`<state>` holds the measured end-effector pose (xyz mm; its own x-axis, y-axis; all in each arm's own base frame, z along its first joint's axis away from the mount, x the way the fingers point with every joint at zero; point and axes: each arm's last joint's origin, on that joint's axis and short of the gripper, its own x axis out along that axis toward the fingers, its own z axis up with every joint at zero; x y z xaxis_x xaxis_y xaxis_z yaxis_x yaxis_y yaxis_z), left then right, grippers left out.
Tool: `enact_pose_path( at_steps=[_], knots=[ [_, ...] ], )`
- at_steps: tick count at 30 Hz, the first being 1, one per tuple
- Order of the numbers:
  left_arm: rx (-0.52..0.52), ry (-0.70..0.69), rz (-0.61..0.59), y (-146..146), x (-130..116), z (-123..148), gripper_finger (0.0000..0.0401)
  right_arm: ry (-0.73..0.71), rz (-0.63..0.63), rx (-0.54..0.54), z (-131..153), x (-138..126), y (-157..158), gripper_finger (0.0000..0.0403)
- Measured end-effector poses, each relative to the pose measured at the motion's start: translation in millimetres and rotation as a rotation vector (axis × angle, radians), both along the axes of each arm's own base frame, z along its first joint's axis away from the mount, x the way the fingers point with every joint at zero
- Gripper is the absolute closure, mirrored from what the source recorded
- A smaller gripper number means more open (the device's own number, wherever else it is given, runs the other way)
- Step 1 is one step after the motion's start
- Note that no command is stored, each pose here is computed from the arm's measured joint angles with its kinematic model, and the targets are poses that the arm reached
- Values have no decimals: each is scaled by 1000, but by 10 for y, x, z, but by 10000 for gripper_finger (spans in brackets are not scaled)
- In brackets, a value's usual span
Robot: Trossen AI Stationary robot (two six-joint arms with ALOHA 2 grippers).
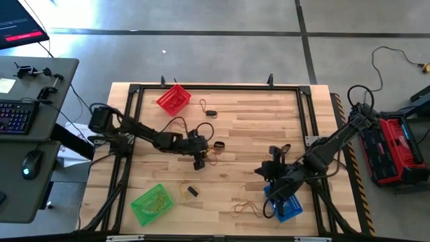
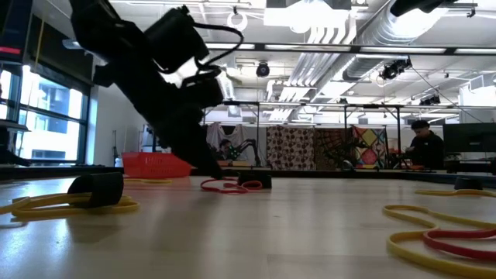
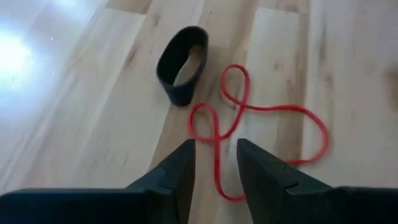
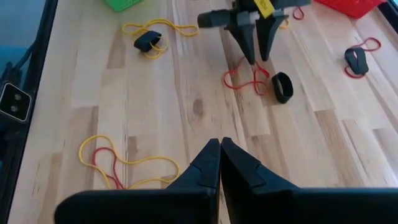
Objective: Sort rubber bands into baskets
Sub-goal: Put the red rubber band into the red basket
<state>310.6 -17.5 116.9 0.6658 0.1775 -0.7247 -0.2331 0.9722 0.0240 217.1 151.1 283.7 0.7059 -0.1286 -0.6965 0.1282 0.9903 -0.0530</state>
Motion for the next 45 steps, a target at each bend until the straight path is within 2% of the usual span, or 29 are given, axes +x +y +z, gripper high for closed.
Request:
enact_pose_path(
  at_steps=[7,16,21,26,33,40,45],
  knots=[
    [14,37,-38,-19,96,-77,299,0,-6,-1,0,9,-14,403],
    [46,46,-68,-19,97,-74,393,-4,-10,-6,0,11,-14,403],
    [76,49,-62,-10,73,-15,395,-5,-11,-6,0,11,-13,403],
    [122,52,-23,14,-12,185,399,-15,-13,-2,4,20,-9,403],
    [196,-32,62,65,-207,671,400,8,-12,-45,-103,87,38,403],
    [269,-115,281,259,-510,1108,400,23,-9,-69,-310,274,134,403],
    [324,-111,423,480,-717,1274,400,-11,37,-83,-350,361,200,403]
  ],
)
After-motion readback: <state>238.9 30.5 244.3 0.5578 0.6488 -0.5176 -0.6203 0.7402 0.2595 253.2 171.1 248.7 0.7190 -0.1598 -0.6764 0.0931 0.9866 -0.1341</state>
